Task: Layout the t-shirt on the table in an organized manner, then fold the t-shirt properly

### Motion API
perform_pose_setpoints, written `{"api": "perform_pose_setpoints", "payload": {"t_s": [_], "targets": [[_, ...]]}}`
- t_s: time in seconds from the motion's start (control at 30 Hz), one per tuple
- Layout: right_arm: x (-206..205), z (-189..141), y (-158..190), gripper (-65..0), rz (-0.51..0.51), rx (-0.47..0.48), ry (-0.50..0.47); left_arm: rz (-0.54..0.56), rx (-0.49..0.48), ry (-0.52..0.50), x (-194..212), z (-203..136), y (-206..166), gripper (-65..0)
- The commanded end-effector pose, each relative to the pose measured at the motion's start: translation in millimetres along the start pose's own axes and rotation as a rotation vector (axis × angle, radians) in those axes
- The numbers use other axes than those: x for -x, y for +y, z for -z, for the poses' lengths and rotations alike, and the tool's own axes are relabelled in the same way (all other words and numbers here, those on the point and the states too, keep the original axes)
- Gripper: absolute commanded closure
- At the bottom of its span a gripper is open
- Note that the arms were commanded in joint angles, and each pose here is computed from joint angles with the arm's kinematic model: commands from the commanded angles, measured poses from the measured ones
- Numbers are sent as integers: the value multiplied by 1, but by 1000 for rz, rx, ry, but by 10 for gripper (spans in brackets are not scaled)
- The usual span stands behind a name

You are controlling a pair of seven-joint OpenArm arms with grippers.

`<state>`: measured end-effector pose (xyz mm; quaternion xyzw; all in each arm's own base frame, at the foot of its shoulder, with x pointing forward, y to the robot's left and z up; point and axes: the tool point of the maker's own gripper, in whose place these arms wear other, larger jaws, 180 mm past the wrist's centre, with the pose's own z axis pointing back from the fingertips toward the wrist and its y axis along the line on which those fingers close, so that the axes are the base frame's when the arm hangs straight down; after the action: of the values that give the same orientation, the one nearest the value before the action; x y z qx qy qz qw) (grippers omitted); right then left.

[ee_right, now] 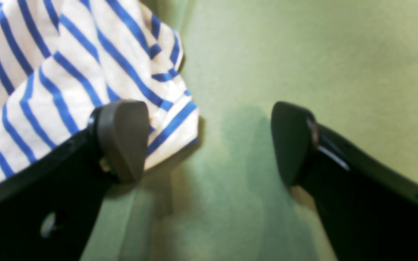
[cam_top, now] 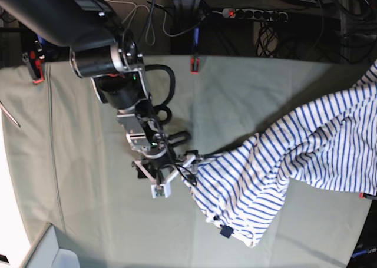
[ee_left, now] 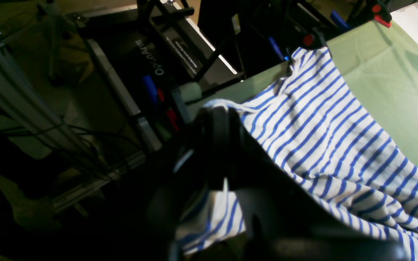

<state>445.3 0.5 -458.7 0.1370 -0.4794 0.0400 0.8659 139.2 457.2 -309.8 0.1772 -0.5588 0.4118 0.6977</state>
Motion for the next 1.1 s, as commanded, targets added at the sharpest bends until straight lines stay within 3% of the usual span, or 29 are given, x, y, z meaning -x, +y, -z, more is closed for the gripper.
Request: {"api": "perform_pose_setpoints", "payload": {"t_s": [0.0,0.13,0.47,0.57,0.67,0.87,1.07], "targets": [[-26,3,14,-534,6,-58,-67,16,16,-56,-18,1,-4,0],[-19,-2,42,-533,31,-217,-52,16,15,-55,-18,1,-4,0],[-4,-6,49,-519,26,-246,-28,14,12,-51,-16,2,-3,0],[3,-8,63,-444,-49,-289,-6,13,11,-50,-16,2,-3,0],[10,-10,75,-321,-116,-327,14,13,11,-50,-16,2,-3,0],[11,-10,78,-5,-140,-333,16,16,8,-47,-15,1,0,0],[9,-9,78,0,-140,-332,10,14,12,-50,-16,1,-2,0]]}}
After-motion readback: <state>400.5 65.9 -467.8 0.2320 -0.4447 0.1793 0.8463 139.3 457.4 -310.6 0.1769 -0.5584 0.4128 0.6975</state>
